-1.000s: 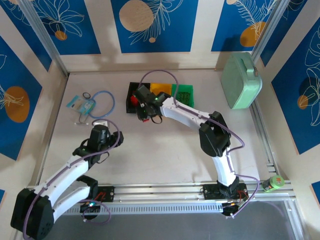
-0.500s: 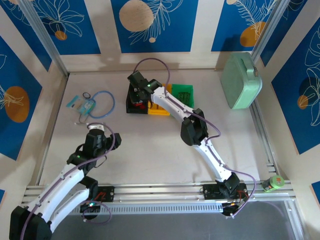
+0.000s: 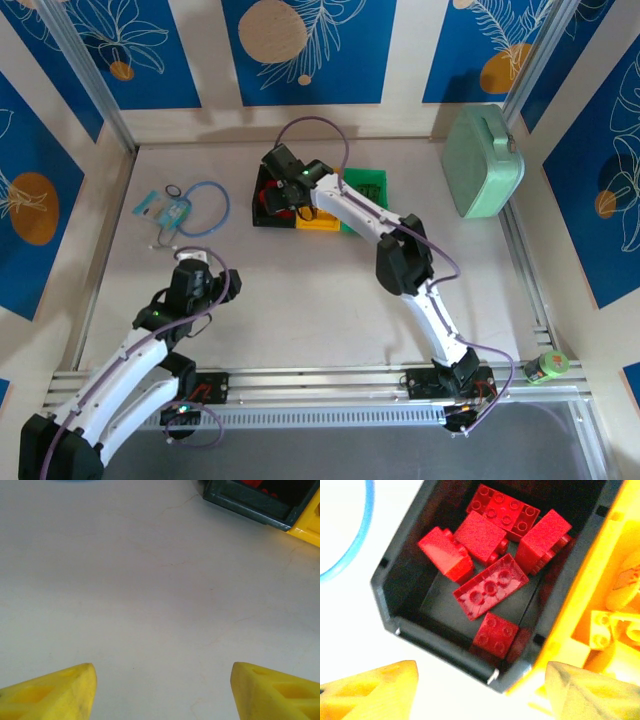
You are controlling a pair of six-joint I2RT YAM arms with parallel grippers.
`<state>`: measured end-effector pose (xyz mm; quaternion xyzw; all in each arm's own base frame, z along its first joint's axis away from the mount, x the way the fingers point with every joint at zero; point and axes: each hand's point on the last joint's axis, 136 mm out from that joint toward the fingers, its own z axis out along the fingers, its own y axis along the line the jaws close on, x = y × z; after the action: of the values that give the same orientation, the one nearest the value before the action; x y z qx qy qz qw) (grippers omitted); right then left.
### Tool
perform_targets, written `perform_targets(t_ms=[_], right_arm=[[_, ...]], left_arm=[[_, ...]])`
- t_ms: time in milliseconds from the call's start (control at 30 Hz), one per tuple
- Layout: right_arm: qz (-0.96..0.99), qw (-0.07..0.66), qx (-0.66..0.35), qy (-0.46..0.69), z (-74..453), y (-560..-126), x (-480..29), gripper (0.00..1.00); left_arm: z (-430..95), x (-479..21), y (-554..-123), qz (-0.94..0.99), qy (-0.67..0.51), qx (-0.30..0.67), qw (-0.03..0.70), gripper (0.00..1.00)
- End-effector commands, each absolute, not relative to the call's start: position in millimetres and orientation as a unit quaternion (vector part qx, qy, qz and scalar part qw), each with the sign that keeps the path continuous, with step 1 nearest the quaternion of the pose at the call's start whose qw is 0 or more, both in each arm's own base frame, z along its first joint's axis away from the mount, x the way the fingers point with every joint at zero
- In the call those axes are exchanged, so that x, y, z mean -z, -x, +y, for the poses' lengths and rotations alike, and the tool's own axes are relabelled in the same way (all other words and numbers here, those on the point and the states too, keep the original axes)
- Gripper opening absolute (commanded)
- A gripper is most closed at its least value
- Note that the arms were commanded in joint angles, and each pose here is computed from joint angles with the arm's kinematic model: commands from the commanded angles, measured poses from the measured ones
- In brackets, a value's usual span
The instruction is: Sort the legos into containers by color
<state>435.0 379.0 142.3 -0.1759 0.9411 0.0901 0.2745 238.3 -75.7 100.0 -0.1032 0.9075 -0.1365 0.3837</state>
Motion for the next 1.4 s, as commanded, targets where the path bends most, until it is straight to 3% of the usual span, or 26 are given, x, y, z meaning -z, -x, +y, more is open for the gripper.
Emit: perform_targets(t_ms=[0, 500, 833, 867, 900, 933, 1167, 1367], right_arm=[[0.914, 0.343, -0.128, 0.175, 370, -426, -212, 0.69], [0.857, 0.465, -0.208, 0.075, 209, -355, -257, 0.71], [0.820, 0.564, -0.078, 0.056, 104, -301, -222, 0.72], [0.813, 0.577, -0.064, 0.051, 95, -297, -218, 0.77], [0.805, 0.590, -0.051, 0.042, 86, -293, -214, 0.94], [0.800, 0.598, -0.045, 0.035, 79, -289, -209, 1.00], [0.802, 0.592, 0.015, -0.079, 21, -267, -177, 0.99], [0.805, 0.587, 0.042, -0.079, 9, -261, -161, 0.99]], left_arm=[[-70, -120, -245, 0.900, 0.094, 0.115, 0.409, 0.72], [-48, -152, -270, 0.880, 0.078, 0.022, 0.467, 0.85], [-24, -167, -290, 0.849, 0.079, -0.072, 0.517, 0.93], [-22, -167, -292, 0.845, 0.079, -0.078, 0.523, 0.94], [-22, -168, -294, 0.841, 0.076, -0.083, 0.529, 0.94], [-21, -169, -295, 0.838, 0.075, -0.087, 0.534, 0.95], [-11, -161, -300, 0.823, 0.069, -0.132, 0.548, 1.00], [2, -167, -297, 0.804, 0.067, -0.180, 0.562, 1.00]])
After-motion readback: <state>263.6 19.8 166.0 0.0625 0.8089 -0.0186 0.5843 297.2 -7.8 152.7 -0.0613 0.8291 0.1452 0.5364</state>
